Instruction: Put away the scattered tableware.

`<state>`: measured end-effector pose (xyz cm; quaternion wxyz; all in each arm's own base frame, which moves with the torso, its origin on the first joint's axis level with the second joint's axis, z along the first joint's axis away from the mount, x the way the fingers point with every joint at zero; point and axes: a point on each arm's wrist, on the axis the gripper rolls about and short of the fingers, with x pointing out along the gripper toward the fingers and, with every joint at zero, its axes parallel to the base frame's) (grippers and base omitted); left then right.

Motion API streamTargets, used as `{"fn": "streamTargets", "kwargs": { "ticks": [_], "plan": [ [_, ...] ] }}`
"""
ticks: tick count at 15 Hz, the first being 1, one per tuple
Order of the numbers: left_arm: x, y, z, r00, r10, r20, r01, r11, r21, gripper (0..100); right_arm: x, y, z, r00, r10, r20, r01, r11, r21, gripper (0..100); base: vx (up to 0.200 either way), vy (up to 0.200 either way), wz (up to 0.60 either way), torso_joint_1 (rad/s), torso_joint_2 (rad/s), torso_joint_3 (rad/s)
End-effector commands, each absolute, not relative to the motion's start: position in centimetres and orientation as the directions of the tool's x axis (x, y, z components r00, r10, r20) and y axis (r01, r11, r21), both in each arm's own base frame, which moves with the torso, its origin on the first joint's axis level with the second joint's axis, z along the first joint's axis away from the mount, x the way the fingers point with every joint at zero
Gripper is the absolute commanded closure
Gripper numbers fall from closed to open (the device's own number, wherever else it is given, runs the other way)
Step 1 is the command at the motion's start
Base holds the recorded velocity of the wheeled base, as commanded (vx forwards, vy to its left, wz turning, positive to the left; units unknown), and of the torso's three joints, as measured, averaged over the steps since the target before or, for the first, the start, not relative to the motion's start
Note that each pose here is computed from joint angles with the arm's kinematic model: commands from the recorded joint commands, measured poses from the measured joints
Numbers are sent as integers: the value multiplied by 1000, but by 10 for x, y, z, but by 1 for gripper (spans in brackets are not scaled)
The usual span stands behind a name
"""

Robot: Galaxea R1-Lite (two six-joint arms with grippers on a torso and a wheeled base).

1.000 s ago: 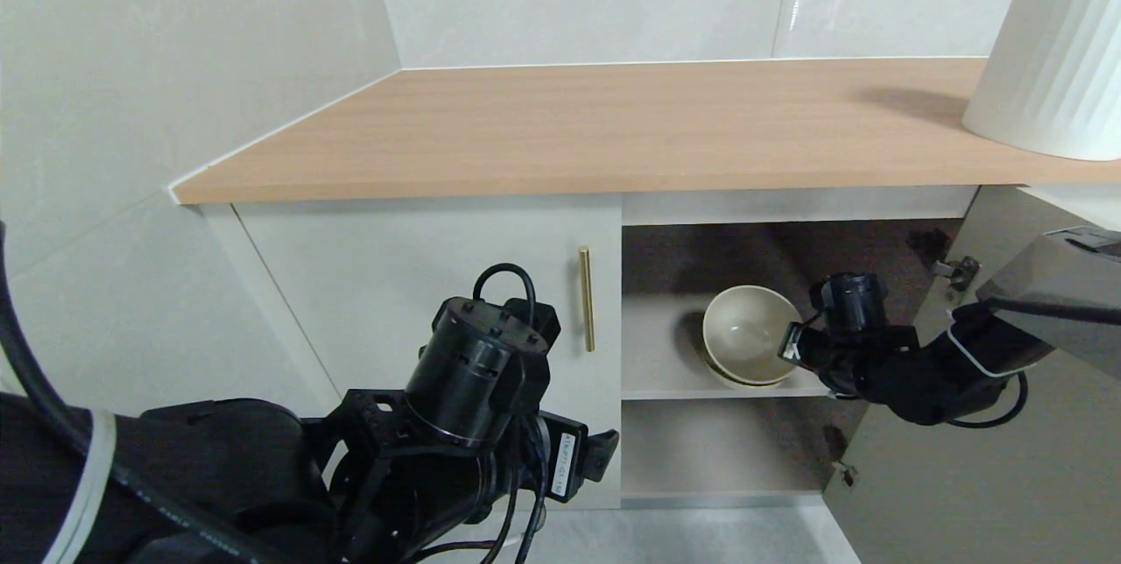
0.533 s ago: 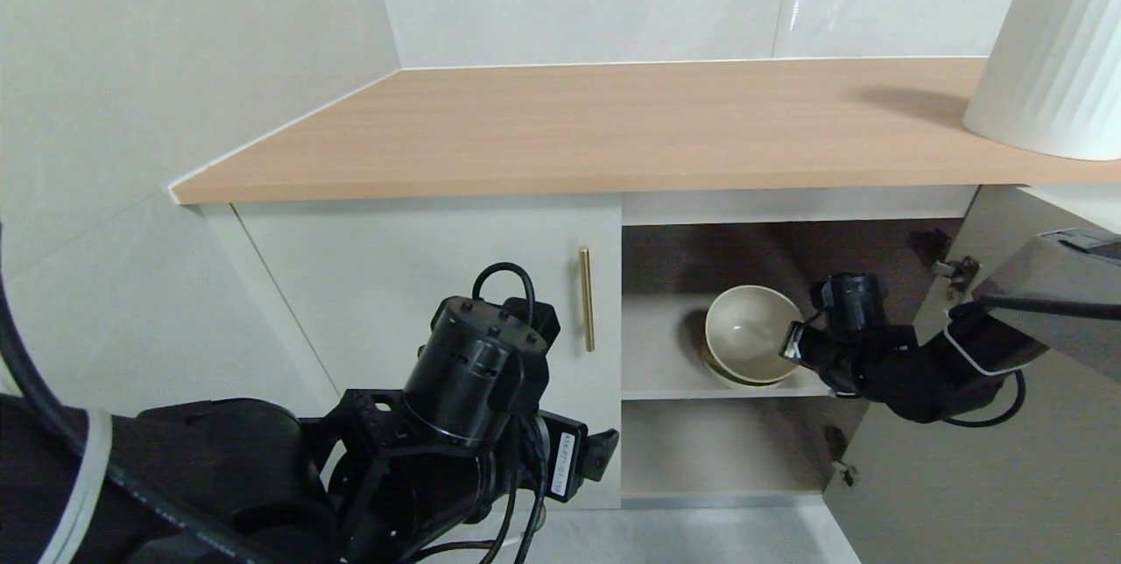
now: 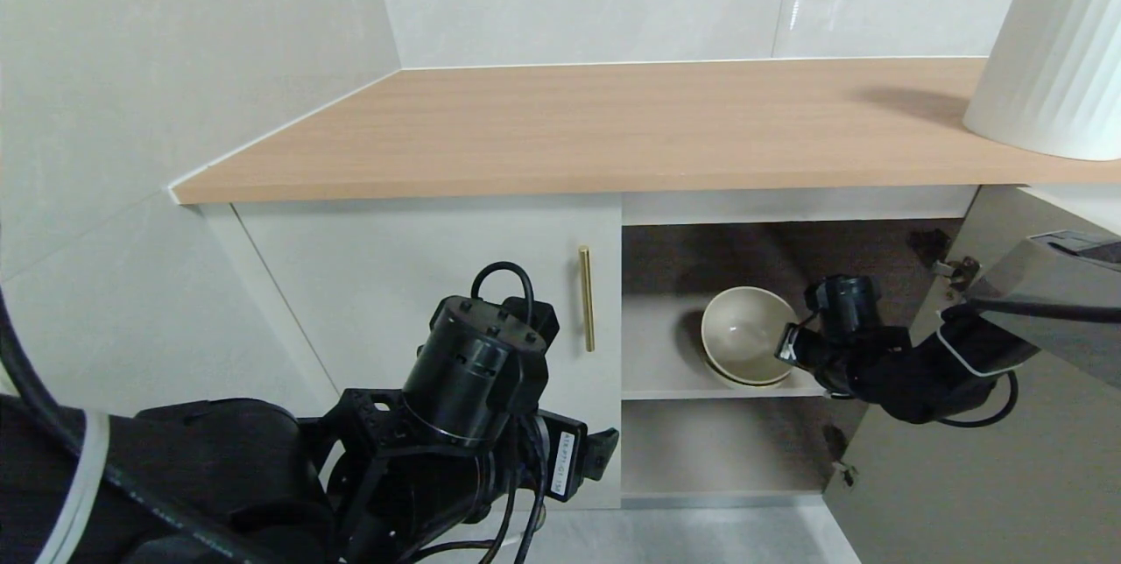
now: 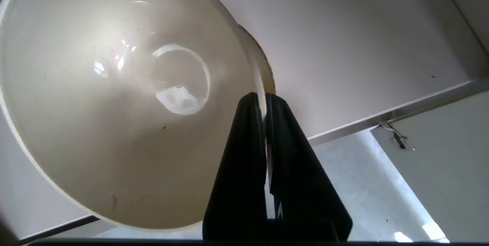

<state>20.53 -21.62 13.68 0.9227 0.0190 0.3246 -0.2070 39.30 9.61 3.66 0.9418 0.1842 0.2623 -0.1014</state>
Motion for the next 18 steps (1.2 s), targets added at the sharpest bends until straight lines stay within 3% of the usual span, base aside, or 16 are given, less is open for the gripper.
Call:
{"fn": "streamTargets", "kwargs": {
  "ticks": [1,2,3,10,18],
  "plan": [
    [205,-216,137,704,-369,-607,394,914,-99,0,394,97,34,839,-94,-535,287,913,290,100,0,0,0,0,0,0],
    [205,-216,137,704,-369,-607,394,914,-99,0,394,97,34,839,-96,-535,289,913,290,100,0,0,0,0,0,0],
    [205,-216,137,704,-369,-607,394,914,-99,0,394,97,34,840,-95,-534,289,912,292,0,0,0,0,0,0,0],
    [205,-216,137,704,-369,-607,393,914,-100,0,390,102,36,843,-81,-532,274,915,295,0,0,0,0,0,0,0],
    [206,-216,138,708,-370,-602,391,915,-102,0,344,138,67,853,67,-518,120,940,320,0,0,0,0,0,0,0]
  ]
}}
